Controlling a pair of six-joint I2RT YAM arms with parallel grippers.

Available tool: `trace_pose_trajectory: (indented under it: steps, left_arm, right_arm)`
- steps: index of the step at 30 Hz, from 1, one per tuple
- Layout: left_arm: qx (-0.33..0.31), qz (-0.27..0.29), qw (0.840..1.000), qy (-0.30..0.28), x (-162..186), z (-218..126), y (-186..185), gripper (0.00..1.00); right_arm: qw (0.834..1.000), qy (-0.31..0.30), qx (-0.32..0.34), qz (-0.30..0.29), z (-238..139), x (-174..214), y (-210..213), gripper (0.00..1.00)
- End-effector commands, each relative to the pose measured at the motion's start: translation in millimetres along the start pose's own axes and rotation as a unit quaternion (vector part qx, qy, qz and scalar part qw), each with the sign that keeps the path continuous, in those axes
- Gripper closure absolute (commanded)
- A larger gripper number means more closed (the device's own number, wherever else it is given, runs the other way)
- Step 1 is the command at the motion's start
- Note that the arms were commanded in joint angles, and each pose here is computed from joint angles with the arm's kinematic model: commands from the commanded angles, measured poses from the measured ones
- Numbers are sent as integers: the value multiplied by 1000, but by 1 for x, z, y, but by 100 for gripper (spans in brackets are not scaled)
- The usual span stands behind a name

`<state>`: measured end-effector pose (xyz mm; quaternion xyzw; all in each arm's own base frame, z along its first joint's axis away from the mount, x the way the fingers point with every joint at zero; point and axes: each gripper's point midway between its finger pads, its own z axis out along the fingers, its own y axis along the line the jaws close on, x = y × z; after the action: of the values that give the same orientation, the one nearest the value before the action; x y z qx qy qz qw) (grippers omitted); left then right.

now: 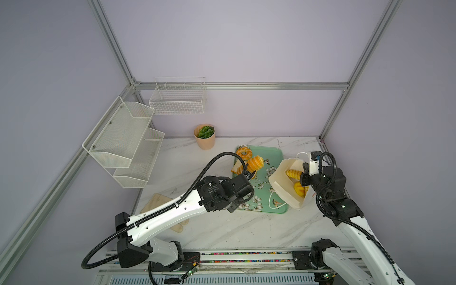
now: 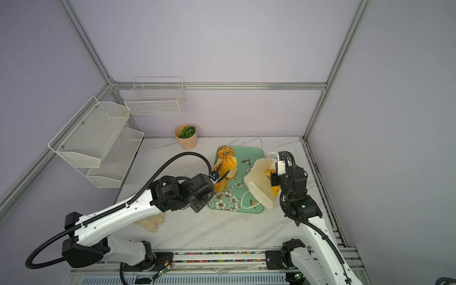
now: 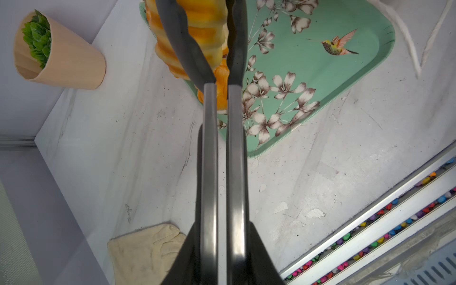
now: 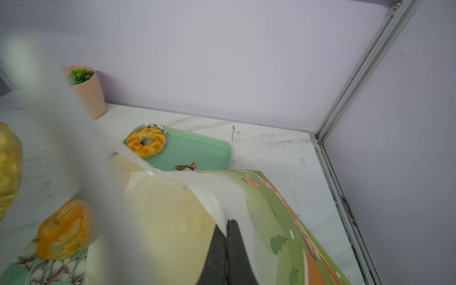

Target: Take the fake bread out of the paper bag

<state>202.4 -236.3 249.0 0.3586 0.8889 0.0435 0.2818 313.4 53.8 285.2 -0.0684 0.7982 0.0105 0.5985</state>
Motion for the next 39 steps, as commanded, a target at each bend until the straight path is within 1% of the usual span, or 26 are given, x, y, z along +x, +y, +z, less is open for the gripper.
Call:
trace_pose_trajectory:
  steps: [1,7,15,21,25,30,39]
  left_arm:
    - [31,-58,998,5,-12,-8,-8,100]
    - [60,-48,995,61,0,9,-29,100]
    - [84,-26,988,127,15,18,-46,100]
    - [100,-8,983,152,20,21,-54,100]
    - [89,11,979,181,30,28,-55,100]
    - [58,39,975,212,46,44,-49,100]
    - [38,61,970,232,51,56,-47,100]
  right_arm:
    - [1000,-6,5,16,-2,-3,-2,100]
    - [1000,-7,13,17,-4,-2,-5,100]
    - [999,-14,23,18,-7,-5,-9,100]
    - [1000,-15,22,17,-6,-6,-8,100]
    - [1000,-17,22,15,-6,-7,-8,100]
    - [999,-20,26,14,-8,-9,-10,100]
    - [999,-22,27,16,-10,-10,-11,100]
